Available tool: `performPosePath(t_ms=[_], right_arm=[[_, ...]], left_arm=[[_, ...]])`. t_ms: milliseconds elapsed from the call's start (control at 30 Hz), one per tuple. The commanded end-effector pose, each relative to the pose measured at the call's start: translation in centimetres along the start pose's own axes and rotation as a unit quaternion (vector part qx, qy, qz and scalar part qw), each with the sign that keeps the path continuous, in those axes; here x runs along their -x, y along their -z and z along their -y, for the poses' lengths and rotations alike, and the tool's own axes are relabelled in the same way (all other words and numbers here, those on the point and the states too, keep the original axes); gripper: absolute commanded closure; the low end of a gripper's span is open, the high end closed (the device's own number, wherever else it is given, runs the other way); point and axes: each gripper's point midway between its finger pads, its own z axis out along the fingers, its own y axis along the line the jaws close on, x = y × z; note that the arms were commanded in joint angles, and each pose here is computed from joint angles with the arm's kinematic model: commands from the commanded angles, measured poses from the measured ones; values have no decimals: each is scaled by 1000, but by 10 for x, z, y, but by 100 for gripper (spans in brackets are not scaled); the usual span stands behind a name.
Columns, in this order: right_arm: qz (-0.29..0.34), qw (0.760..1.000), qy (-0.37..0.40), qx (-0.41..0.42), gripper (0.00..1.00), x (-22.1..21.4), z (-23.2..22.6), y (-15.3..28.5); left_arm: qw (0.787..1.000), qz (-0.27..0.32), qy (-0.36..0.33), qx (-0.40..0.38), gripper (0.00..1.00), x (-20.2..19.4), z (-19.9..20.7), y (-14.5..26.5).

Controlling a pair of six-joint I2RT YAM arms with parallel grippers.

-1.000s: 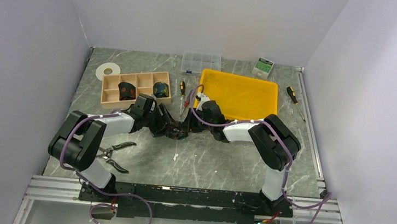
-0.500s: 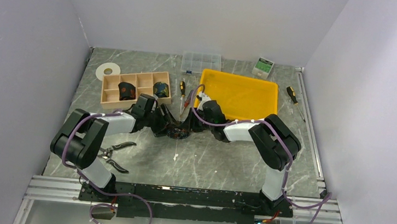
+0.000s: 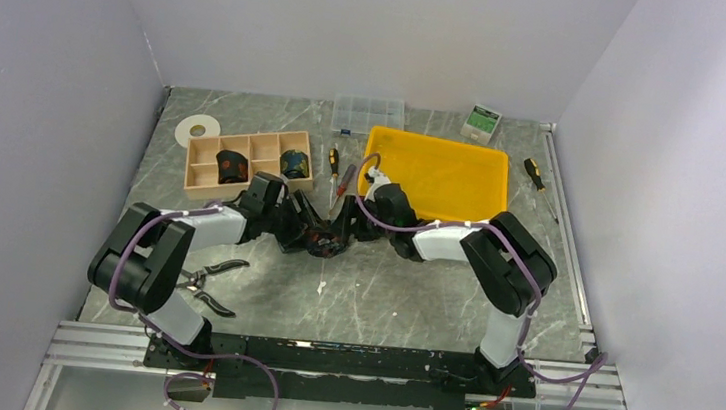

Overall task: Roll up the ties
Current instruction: Pick up the tie at the center of the board.

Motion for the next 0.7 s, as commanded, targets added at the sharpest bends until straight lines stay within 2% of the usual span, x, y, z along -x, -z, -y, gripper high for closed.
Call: performPosePath(t_ms=[0,267,667], right_arm=[[-40,998,-30,-36,27,-18,8,10],[-24,998,-46,-28,18,0,-2,26],[7,999,-26,-37,17,19,-12,54]], left_arm=[[997,-28,7,75,26,-26,-42,0],[998,-14,9,68,25,-26,-43,7],[998,-11,1,67,25,-20,-38,5]])
